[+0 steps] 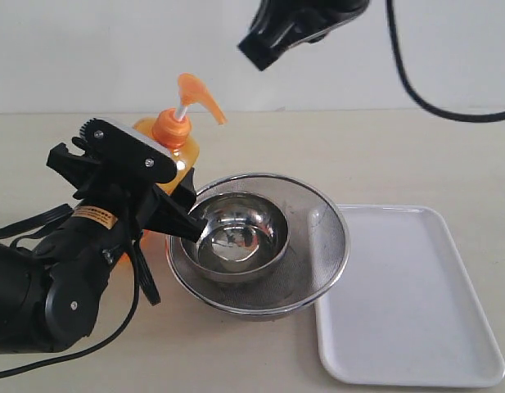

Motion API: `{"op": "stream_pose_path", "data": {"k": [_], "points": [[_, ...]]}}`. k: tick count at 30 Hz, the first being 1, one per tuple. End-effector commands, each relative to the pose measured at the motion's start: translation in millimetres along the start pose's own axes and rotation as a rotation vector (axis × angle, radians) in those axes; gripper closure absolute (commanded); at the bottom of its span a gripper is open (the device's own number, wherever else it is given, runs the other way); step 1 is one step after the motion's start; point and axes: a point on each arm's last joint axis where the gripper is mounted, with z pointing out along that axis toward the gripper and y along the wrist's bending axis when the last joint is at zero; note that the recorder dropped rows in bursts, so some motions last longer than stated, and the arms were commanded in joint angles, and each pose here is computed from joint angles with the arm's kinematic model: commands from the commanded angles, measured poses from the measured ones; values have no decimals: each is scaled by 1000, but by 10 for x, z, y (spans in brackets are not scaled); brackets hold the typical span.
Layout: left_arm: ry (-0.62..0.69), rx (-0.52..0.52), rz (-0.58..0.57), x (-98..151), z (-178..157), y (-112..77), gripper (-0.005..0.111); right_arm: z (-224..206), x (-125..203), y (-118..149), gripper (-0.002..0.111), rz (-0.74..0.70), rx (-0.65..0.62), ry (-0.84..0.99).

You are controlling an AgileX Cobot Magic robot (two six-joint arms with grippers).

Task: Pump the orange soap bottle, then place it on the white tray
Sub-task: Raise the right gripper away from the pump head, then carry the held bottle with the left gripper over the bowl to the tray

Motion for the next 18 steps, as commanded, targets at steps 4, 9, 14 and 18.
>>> {"op": "stream_pose_path", "data": {"k": [4, 9, 14, 18], "points": [[75, 5, -57, 86, -3, -29, 102, -729, 363, -126, 108, 152, 230, 283], [61, -97, -63, 43, -21, 86, 102, -1216, 417, -133, 108, 237, 334, 175], [25, -123, -19, -105, -81, 190, 102, -1616, 598, -49, 108, 318, 377, 82], [-17, -151, -73, -257, -155, 306, 102, -1739, 1017, 63, 108, 393, 455, 94]]}}
